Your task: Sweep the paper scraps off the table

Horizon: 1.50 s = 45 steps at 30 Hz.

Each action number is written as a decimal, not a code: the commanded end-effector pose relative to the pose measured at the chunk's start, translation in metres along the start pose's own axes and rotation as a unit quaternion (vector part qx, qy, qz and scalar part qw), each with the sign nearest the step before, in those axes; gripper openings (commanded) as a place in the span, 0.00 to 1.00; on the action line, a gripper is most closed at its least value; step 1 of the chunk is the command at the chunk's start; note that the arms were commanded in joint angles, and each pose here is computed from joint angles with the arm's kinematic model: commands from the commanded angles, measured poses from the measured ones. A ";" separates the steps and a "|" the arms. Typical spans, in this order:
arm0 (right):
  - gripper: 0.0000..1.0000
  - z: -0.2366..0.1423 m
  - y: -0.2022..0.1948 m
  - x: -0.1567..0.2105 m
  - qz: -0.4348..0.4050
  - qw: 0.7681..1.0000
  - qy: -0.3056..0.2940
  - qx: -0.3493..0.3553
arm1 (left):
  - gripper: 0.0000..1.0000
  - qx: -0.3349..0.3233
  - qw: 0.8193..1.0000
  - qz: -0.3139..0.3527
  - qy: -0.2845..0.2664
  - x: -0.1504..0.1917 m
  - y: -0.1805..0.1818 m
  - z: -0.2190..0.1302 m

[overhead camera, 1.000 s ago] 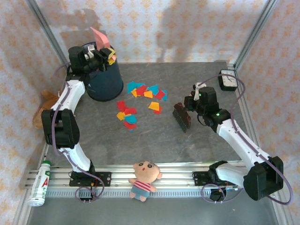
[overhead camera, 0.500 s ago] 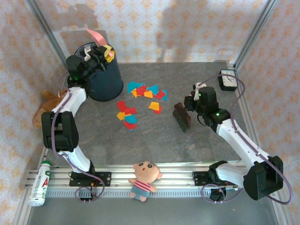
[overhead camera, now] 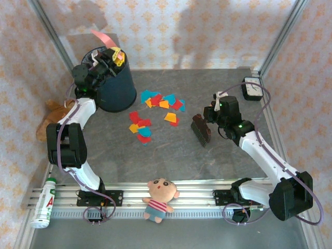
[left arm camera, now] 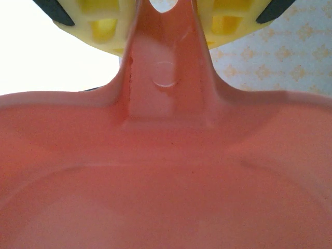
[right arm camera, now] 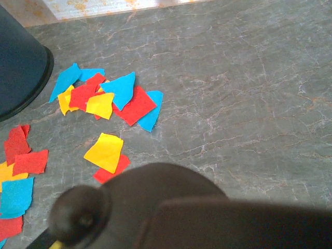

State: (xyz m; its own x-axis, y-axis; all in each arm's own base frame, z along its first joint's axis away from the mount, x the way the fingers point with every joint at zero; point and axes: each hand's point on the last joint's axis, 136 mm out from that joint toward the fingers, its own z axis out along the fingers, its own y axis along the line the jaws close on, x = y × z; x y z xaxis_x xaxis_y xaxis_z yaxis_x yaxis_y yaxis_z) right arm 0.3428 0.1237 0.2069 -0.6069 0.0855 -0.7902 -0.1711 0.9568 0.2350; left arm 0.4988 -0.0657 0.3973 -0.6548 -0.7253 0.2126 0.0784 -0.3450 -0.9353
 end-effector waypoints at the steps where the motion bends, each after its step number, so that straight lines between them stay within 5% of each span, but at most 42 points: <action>1: 0.00 -0.008 0.003 -0.020 0.012 0.999 -0.036 0.000 | 0.00 0.001 0.999 0.046 0.011 0.013 -0.014 -0.006; 7: 0.00 -0.012 0.008 -0.031 0.035 0.997 -0.060 -0.015 | 0.00 -0.090 0.988 0.125 0.020 0.025 0.005 -0.013; 13: 0.00 -0.010 0.025 -0.045 0.076 0.992 -0.078 -0.060 | 0.00 -0.206 0.954 0.214 0.045 0.042 0.030 -0.034; 19: 0.00 0.001 0.051 -0.058 0.131 0.981 -0.063 -0.130 | 0.00 -0.335 0.884 0.319 0.059 0.055 0.046 -0.069; 25: 0.00 0.022 0.084 -0.059 0.168 0.968 -0.022 -0.183 | 0.00 -0.454 0.790 0.404 0.086 0.064 0.061 -0.111; 32: 0.00 0.049 0.135 -0.055 0.166 0.960 0.004 -0.226 | 0.00 -0.514 0.722 0.450 0.110 0.076 0.074 -0.151; 38: 0.00 0.077 0.177 -0.052 0.172 0.951 0.026 -0.255 | 0.00 -0.541 0.690 0.467 0.119 0.082 0.079 -0.176; 45: 0.00 0.115 0.207 -0.045 0.182 0.948 0.052 -0.257 | 0.00 -0.549 0.677 0.473 0.127 0.086 0.083 -0.188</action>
State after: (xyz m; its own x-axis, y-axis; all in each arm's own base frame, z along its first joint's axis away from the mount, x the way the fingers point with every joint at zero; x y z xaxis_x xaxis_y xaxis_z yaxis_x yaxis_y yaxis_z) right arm 0.4118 0.3357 0.2037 -0.7892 0.2844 -0.5443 -0.2537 0.6562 0.7107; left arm 0.3177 -0.0486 0.2867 -0.8175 -0.1870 -0.5447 0.0169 0.9376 -0.3473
